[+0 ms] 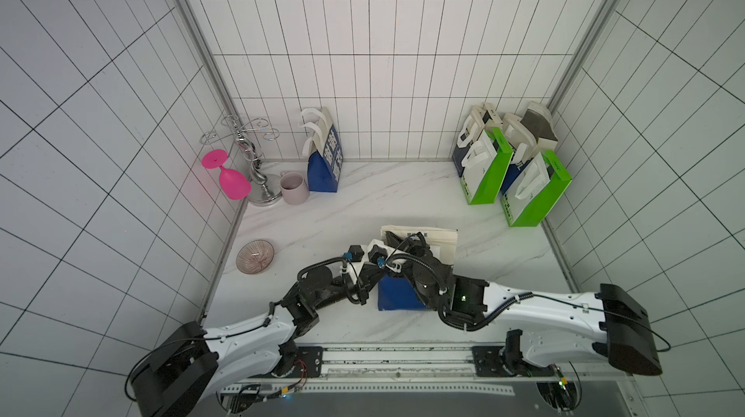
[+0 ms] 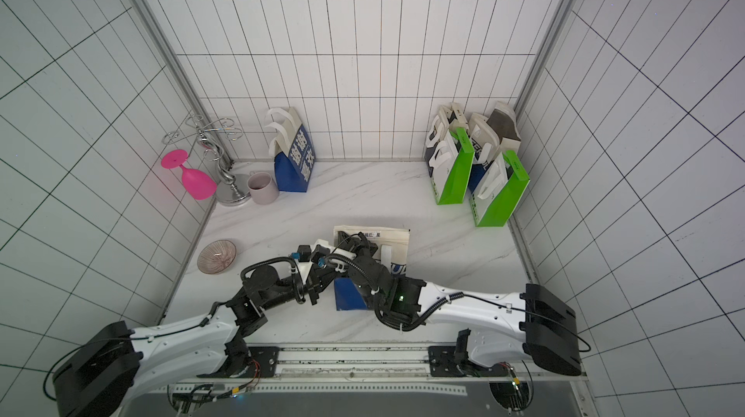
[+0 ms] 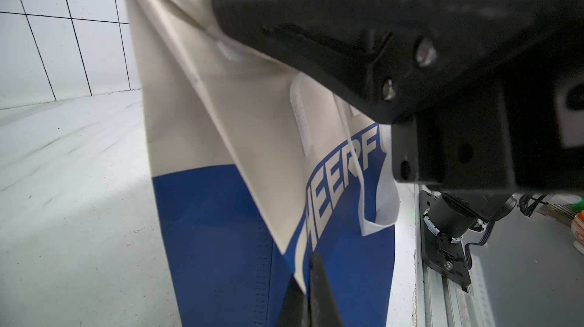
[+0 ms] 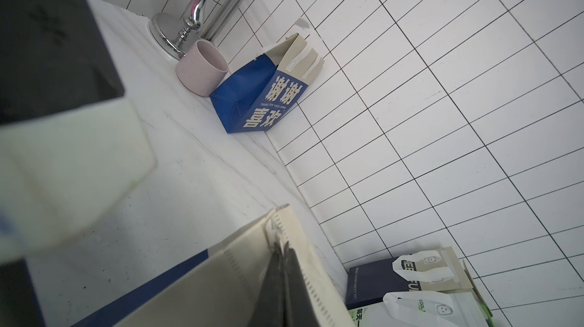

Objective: Open the takeout bag
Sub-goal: Open the takeout bag at the center of the board.

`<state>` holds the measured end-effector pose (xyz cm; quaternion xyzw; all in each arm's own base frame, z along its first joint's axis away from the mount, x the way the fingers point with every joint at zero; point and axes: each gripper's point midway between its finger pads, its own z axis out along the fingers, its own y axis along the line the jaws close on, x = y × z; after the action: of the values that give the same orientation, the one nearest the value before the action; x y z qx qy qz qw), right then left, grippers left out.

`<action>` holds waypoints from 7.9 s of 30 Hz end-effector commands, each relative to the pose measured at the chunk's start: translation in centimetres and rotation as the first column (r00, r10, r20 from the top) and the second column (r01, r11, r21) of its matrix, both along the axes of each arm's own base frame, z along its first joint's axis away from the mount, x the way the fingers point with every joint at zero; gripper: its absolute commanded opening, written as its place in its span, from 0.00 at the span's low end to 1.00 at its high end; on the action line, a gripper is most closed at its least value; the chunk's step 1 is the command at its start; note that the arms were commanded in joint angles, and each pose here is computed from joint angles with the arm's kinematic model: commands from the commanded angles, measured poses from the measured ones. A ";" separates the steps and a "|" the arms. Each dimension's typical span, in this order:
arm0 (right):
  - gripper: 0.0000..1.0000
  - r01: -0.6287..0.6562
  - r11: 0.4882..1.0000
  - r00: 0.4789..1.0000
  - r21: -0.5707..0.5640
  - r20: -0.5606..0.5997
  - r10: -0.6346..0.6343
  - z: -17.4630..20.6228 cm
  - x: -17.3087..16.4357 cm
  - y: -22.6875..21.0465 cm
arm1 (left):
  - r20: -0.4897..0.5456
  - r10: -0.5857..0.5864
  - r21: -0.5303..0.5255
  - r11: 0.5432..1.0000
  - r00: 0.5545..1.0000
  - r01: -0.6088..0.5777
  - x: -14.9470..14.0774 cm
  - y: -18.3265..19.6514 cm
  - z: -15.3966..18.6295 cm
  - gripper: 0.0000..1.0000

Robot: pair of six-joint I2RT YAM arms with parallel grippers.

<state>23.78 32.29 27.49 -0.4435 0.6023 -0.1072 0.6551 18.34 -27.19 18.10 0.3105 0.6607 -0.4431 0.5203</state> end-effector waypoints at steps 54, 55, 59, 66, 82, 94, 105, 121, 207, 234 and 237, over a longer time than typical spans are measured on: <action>0.35 -0.034 0.995 0.974 -0.093 -0.227 0.012 -0.3 -0.1 -4.2 | 0.047 -0.040 0.007 0.999 0.998 0.040 -0.9 -0.5 0.8 0.00; 0.35 -0.040 0.994 0.971 -0.100 -0.238 0.015 -0.8 -0.4 -4.2 | 0.045 -0.041 0.007 0.999 0.998 0.041 -0.9 -0.5 0.8 0.00; 0.36 -0.023 0.991 0.969 -0.132 -0.245 -0.010 -1.9 -0.8 -4.5 | 0.045 -0.041 0.007 0.999 0.998 0.041 -0.9 -0.5 0.8 0.00; 0.36 0.055 0.980 0.973 -0.190 -0.212 -0.095 -2.5 -0.6 -5.6 | 0.042 -0.040 0.008 0.999 0.998 0.040 -0.9 -0.4 0.7 0.00; 0.00 0.053 0.980 0.977 -0.194 -0.192 -0.091 -2.1 -1.5 -6.2 | 0.043 -0.040 0.009 0.999 0.998 0.040 -0.9 -0.5 0.7 0.00; 0.00 0.038 0.973 0.981 -0.228 -0.175 -0.079 1.1 -1.0 -7.3 | 0.048 -0.015 0.014 1.000 0.999 0.014 -0.7 -0.1 0.8 0.00; 0.00 -0.036 0.948 0.970 -0.315 -0.239 -0.043 3.5 -0.9 -8.1 | 0.051 -0.012 0.020 1.000 0.999 0.011 -0.7 0.0 0.7 0.00; 0.00 -0.108 0.907 0.949 -0.406 -0.314 -0.028 5.7 -0.5 -7.7 | 0.049 -0.003 0.029 1.000 0.999 0.002 -0.7 0.2 0.4 0.00; 0.03 -0.124 0.902 0.843 -0.413 -0.524 -0.124 -1.8 -2.5 -9.0 | 0.012 0.007 0.074 0.997 1.000 -0.008 -0.3 -0.2 -1.1 0.00; 0.00 -0.102 0.867 0.927 -0.488 -0.364 -0.095 6.9 -0.7 -9.3 | 0.014 0.015 0.082 0.996 1.000 -0.017 -0.2 -0.1 -1.3 0.00; 0.00 -0.106 0.862 0.931 -0.495 -0.354 -0.089 7.4 -0.6 -9.1 | 0.012 0.014 0.085 0.996 1.000 -0.015 -0.2 -0.1 -1.3 0.00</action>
<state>22.33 23.93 29.20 -0.6425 0.6710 -0.1546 0.3363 18.03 -27.33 17.60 0.3262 0.6663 -0.4213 0.5217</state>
